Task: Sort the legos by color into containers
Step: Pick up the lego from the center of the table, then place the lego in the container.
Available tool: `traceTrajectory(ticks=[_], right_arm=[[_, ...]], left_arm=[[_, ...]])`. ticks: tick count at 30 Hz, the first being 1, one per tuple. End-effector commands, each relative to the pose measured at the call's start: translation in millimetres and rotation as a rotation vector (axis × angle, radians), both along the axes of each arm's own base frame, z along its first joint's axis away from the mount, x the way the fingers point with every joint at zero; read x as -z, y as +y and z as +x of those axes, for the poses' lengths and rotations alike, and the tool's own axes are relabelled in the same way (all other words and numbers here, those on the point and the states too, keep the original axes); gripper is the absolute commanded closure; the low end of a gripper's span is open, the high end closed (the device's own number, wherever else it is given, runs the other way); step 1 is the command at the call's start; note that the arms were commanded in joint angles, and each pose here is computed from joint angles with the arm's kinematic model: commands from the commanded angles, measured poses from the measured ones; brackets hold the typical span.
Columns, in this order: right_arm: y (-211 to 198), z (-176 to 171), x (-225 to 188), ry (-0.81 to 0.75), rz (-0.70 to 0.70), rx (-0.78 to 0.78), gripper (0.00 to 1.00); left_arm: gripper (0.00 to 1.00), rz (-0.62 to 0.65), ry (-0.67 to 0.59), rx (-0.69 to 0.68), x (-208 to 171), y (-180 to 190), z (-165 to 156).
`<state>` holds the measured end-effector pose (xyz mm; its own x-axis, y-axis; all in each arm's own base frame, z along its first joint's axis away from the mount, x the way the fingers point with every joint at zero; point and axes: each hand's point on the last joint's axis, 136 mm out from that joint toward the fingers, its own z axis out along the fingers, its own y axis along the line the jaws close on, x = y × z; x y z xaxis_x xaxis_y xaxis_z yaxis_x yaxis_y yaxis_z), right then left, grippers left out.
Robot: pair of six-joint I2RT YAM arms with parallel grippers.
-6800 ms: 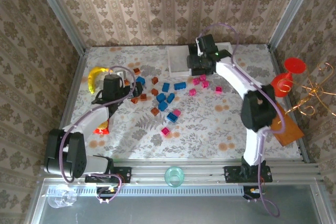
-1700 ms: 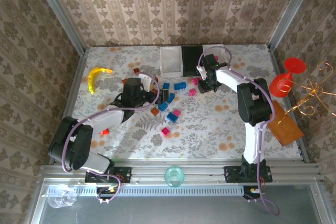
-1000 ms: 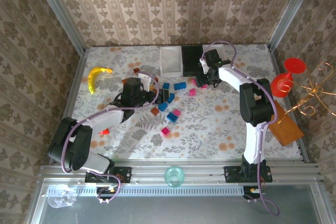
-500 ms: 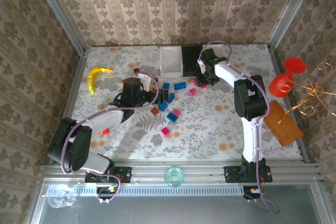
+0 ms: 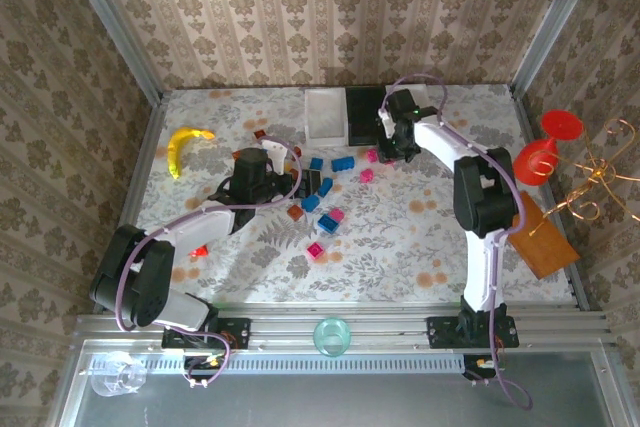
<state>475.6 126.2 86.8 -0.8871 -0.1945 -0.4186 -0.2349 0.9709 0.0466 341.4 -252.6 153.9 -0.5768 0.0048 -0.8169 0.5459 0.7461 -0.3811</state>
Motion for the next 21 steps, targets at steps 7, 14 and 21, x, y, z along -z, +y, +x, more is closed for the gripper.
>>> traceTrajectory(ticks=[7, 14, 21], right_arm=[[-43.9, 71.4, -97.8, -0.333, -0.108, 0.215, 0.65], [-80.7, 129.8, -79.2, -0.359, -0.128, 0.379, 0.65], [-76.5, 175.7, -48.7, -0.329, -0.007, 0.378, 0.58]], left_arm=[[0.00, -0.056, -0.031, 0.003, -28.7, -3.1, 4.0], [0.00, -0.051, -0.017, 0.050, -28.8, -11.4, -0.6], [0.00, -0.025, -0.004, 0.052, -26.2, -10.7, -3.9]])
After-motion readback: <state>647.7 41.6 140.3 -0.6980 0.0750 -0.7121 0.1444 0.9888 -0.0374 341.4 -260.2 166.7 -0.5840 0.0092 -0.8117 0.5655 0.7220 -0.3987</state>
